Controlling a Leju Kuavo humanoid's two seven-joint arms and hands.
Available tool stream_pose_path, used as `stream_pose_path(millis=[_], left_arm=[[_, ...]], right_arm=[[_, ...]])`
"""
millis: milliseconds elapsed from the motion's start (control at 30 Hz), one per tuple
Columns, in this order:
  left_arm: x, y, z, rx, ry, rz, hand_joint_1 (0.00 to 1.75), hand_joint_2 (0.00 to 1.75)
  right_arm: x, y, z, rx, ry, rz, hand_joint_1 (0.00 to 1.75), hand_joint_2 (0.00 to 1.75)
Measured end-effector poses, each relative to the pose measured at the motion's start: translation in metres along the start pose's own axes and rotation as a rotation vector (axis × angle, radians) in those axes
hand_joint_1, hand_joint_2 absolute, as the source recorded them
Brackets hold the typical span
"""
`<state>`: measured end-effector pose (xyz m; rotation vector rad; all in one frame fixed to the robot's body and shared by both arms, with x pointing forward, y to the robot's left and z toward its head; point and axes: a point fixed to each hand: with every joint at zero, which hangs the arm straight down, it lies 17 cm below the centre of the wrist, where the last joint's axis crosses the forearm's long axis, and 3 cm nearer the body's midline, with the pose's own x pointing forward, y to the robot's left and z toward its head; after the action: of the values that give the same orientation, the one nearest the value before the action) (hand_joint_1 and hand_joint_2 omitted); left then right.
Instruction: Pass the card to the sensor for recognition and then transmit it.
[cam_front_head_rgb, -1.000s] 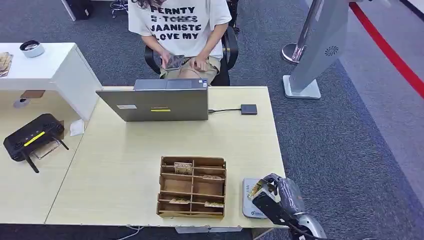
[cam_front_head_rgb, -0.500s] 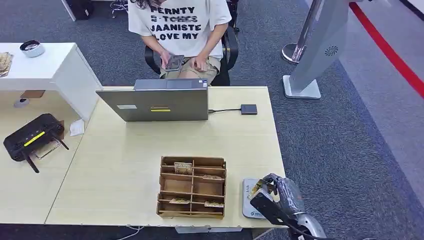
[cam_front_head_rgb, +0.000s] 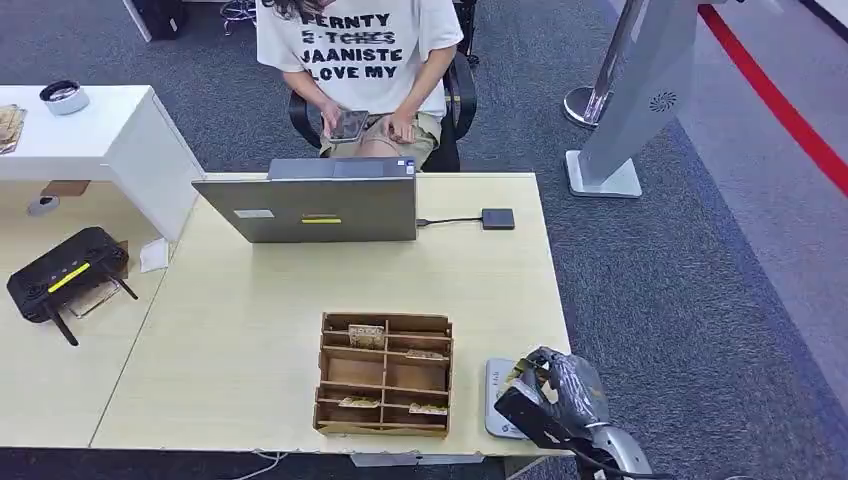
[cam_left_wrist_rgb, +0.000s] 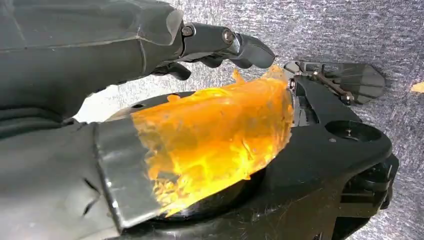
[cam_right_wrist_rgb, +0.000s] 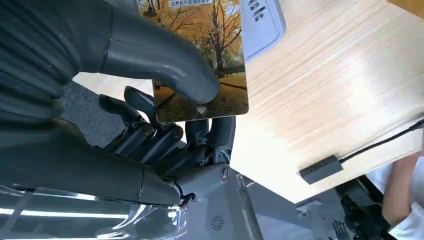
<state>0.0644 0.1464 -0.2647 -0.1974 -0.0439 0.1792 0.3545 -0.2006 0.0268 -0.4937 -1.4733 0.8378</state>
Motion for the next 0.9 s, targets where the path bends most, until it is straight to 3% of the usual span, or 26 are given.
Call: stream_pose_path(millis=[900], left_arm=[[-0.001,0.002,0.0,0.007,0.003,-0.015,0.0,0.0]], right_arm=[[-0.021,0.013,0.005,0.031,0.052,-0.028,1.75,1.75]])
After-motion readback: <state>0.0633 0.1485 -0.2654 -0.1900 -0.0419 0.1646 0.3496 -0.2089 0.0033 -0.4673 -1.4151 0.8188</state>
